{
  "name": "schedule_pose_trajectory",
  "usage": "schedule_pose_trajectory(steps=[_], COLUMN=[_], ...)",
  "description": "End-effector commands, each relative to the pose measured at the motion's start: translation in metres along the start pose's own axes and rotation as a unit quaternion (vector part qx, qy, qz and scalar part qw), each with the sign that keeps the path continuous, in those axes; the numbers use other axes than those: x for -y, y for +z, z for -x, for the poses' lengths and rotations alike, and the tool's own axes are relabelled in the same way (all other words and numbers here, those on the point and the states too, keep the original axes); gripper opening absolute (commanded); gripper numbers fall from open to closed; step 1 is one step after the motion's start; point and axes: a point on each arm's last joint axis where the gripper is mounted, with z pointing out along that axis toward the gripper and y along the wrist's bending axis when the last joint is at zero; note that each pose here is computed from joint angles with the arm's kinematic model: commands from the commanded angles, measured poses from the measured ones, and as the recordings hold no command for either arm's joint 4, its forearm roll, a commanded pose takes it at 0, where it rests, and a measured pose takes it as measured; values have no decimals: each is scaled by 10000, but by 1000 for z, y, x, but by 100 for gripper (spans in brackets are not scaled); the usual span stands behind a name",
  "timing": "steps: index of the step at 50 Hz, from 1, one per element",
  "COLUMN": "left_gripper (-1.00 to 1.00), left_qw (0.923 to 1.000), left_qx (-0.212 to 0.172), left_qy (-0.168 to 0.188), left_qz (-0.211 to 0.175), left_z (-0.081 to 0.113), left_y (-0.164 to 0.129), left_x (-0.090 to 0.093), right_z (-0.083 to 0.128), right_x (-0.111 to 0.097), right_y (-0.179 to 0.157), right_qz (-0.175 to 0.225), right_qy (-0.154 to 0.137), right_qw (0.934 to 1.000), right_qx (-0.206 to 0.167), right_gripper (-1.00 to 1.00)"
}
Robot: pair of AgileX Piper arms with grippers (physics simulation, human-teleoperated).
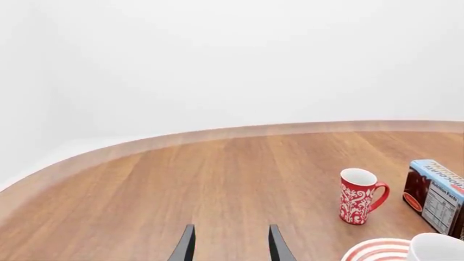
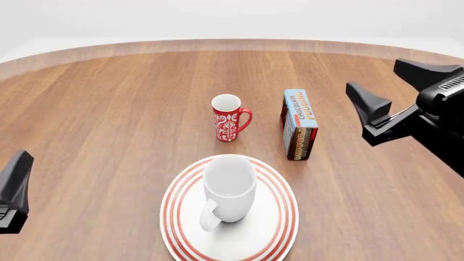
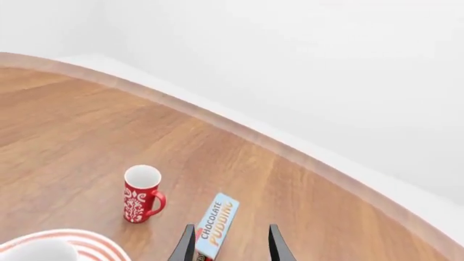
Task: Pick up the white mug and put it on the plate, and put the chocolate pudding to the right of the plate.
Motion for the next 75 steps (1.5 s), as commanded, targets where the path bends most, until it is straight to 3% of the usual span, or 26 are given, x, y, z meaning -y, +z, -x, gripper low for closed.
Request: schedule_pose_trajectory(steps=[1,28,48,61,72,75], left_gripper=[100,100,100,100,100,100], left_qw=[10000,10000,10000,10000,9999,9999], left_qx=[7,17,15,16,18,18], left_qy=[-16,-45,-78,-95,-104,-108], left_qz=[8,12,6,15,11,10], left_z=[0,0,0,0,0,0], left_y=[-1,-1,0,0,0,0], left_x=[0,0,0,0,0,0], right_z=[5,-4,-1,-5,-7,-8], right_x=[0,-5,-3,-2,-2,-3], right_y=[14,51,80,107,117,123], right_qz=[55,188,256,255,261,271], right_qy=[-46,-114,189,757,887,1049], right_qw=[10000,9992,9972,9904,9879,9848], right_qx=[-21,-334,-674,-1129,-1244,-1355], right_gripper=[100,100,100,100,100,100])
